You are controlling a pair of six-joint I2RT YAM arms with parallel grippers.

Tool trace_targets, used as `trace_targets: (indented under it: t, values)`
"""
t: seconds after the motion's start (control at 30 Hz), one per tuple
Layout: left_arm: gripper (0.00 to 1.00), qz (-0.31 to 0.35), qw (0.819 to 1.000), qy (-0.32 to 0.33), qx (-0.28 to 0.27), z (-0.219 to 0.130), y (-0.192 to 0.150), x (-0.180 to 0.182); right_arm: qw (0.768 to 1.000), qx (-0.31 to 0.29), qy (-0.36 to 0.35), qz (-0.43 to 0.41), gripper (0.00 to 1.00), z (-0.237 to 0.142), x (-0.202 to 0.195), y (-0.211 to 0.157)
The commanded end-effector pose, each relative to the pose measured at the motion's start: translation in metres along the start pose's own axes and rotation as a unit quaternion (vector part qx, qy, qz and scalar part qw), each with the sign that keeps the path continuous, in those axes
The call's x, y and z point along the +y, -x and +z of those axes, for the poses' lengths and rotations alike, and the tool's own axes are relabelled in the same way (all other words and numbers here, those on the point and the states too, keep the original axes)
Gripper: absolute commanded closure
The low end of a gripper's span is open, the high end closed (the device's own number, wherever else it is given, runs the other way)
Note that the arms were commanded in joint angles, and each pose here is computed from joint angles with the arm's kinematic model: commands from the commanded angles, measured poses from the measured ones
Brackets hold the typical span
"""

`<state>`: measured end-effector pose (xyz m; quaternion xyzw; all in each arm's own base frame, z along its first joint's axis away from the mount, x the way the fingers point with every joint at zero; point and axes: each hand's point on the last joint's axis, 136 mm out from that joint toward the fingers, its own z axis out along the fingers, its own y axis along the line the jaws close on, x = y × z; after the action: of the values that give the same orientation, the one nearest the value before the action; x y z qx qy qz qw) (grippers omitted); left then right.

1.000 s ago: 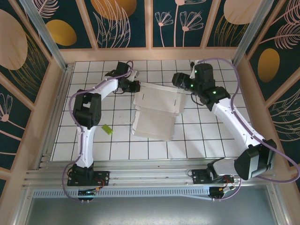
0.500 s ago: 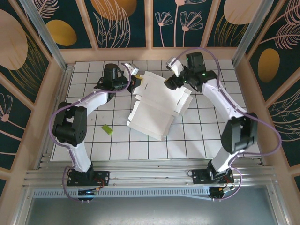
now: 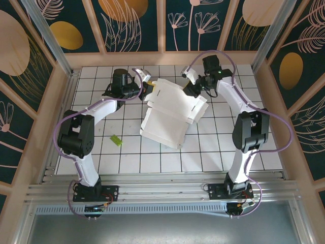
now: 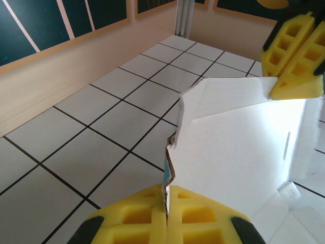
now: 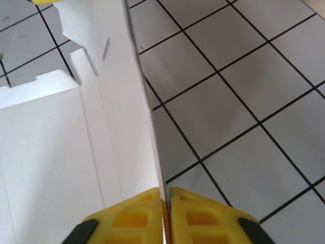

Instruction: Fold the paper box

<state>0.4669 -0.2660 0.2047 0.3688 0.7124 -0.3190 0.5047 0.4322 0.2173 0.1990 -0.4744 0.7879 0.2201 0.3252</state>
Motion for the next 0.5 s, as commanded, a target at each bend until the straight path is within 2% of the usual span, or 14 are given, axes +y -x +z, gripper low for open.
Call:
trace_targets:
  t: [0.0, 0.03, 0.07, 0.1, 0.17, 0.33, 0.37, 0.47]
  values:
    - [1.00, 0.012, 1.000, 0.011, -0.012, 0.001, 0.008, 0.009, 1.000, -0.019, 0.001, -0.017, 0.99, -0.017, 0.009, 0.019]
    - [1.00, 0.008, 1.000, 0.021, -0.015, 0.001, 0.010, 0.012, 0.999, -0.021, -0.007, -0.024, 1.00, -0.020, 0.009, 0.022]
    - [0.92, -0.002, 0.999, 0.033, -0.019, -0.001, 0.012, 0.015, 0.999, -0.022, -0.022, -0.032, 1.00, -0.023, 0.007, 0.026]
    - [0.75, -0.011, 0.999, 0.047, -0.022, -0.003, 0.015, 0.019, 0.998, -0.020, -0.039, -0.039, 1.00, -0.025, 0.005, 0.029]
    - [0.59, -0.030, 0.996, 0.070, -0.040, -0.018, 0.027, 0.017, 0.993, -0.004, -0.095, -0.076, 1.00, -0.028, 0.000, 0.032]
    - [0.37, -0.114, 0.973, 0.129, -0.154, -0.091, 0.068, -0.010, 0.957, 0.061, -0.204, -0.198, 1.00, -0.017, 0.011, 0.029]
    - [0.31, -0.143, 0.965, 0.149, -0.163, -0.104, 0.066, -0.011, 0.950, 0.072, -0.218, -0.214, 1.00, -0.013, 0.013, 0.027]
    - [0.25, -0.244, 0.938, 0.201, -0.144, -0.122, 0.055, -0.003, 0.932, 0.095, -0.244, -0.251, 1.00, -0.005, 0.018, 0.020]
